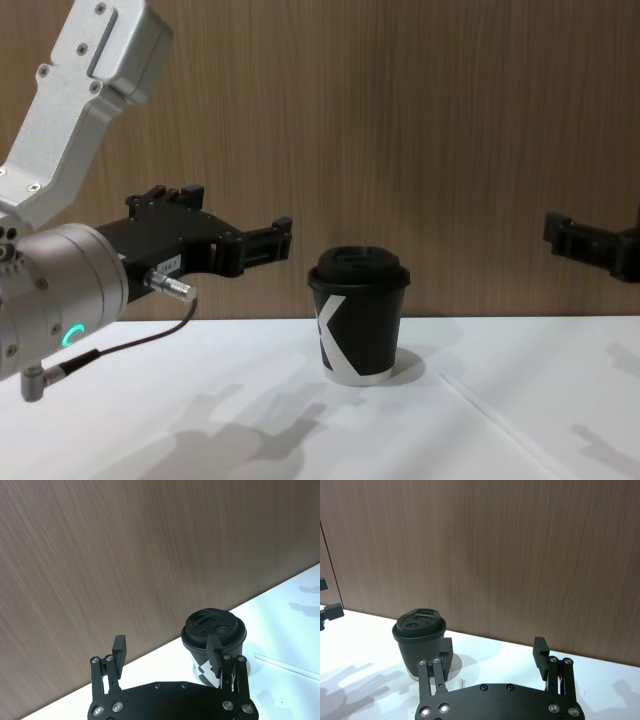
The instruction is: Pick up the straw with one hand, pass it to the other hand, and insert it into the cup.
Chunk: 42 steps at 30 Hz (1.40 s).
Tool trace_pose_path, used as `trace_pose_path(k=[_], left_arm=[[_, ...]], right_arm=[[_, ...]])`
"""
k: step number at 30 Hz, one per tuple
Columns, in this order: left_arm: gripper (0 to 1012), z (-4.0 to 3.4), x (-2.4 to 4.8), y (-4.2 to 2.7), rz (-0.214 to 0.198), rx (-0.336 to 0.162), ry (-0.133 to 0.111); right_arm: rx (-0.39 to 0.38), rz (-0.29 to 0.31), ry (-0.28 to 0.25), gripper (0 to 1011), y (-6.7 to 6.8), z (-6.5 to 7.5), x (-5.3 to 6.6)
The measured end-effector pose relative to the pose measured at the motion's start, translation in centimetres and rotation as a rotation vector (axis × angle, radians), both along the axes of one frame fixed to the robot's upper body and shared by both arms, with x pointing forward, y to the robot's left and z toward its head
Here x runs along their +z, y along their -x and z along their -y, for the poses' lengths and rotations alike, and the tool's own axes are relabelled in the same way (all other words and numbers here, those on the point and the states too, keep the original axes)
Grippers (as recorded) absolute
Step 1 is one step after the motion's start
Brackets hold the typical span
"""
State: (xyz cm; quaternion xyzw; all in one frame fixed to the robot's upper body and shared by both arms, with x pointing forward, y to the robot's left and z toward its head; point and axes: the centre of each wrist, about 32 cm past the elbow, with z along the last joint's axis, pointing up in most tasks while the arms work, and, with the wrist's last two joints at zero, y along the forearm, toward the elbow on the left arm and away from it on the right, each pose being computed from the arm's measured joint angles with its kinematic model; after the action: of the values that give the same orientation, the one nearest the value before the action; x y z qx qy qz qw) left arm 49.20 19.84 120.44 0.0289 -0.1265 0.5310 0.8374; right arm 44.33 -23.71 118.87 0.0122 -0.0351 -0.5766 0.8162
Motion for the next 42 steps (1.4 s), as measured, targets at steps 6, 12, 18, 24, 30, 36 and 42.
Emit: trace_pose_path(k=[6, 12, 18, 24, 30, 36, 42], left_arm=[[1003, 0.00, 0.00, 0.00, 0.000, 0.000, 0.000], [1003, 0.00, 0.00, 0.00, 0.000, 0.000, 0.000], [1003, 0.00, 0.00, 0.00, 0.000, 0.000, 0.000], [1003, 0.00, 0.00, 0.00, 0.000, 0.000, 0.000], [1003, 0.00, 0.00, 0.00, 0.000, 0.000, 0.000], [1003, 0.00, 0.00, 0.00, 0.000, 0.000, 0.000], [1003, 0.00, 0.00, 0.00, 0.000, 0.000, 0.000]], right_arm=[[0.000, 0.000, 0.000, 1001, 0.00, 0.00, 0.00], [0.000, 0.000, 0.000, 1001, 0.00, 0.00, 0.00], [0.000, 0.000, 0.000, 1001, 0.00, 0.00, 0.00], [0.000, 0.000, 0.000, 1001, 0.00, 0.00, 0.00], [0.000, 0.000, 0.000, 1001, 0.00, 0.00, 0.00], [0.000, 0.000, 0.000, 1001, 0.00, 0.00, 0.00], [0.000, 0.000, 0.000, 1001, 0.00, 0.00, 0.00]])
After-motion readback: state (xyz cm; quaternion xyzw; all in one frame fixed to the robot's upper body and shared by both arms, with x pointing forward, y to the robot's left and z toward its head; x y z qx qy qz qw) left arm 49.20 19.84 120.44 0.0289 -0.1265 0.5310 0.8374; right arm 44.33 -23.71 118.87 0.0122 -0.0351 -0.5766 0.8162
